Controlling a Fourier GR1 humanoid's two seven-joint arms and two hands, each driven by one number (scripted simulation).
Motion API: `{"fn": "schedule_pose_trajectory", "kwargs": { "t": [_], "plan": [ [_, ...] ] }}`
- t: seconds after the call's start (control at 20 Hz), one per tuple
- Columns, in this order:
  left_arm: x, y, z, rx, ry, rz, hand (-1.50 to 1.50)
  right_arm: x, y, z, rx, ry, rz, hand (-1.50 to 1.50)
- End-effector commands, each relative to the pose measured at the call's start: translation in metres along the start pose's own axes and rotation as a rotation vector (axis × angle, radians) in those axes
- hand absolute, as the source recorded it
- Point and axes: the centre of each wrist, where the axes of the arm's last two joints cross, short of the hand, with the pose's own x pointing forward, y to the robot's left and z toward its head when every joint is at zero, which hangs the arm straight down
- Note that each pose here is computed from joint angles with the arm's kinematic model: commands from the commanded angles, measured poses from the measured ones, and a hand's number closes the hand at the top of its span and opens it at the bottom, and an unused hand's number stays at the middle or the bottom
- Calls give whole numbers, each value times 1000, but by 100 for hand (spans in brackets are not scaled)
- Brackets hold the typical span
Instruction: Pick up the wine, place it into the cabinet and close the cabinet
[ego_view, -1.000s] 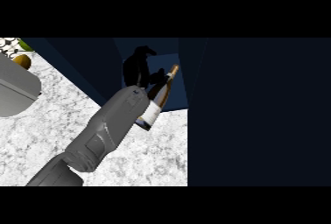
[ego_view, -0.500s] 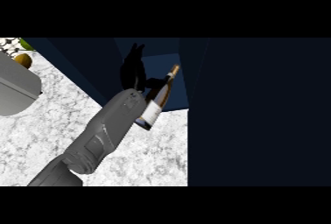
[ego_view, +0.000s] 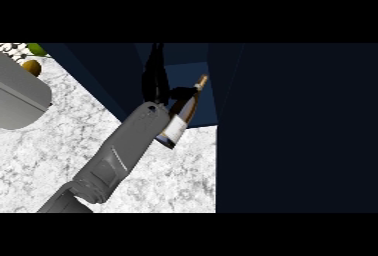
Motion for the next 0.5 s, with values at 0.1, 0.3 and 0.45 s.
{"fn": "schedule_pose_trajectory", "kwargs": {
  "t": [0.1, 0.3, 0.45],
  "plan": [
    [1, 2, 4, 40, -54, 132, -150, 15, 14, -2, 5, -32, -26, -150],
    [11, 5, 2, 55, -67, 226, -150, 20, 20, -1, 1, -33, -21, -150],
    [8, 5, 10, 113, -49, 292, -150, 26, 20, 4, -20, -30, -23, -150]
  ]
}}
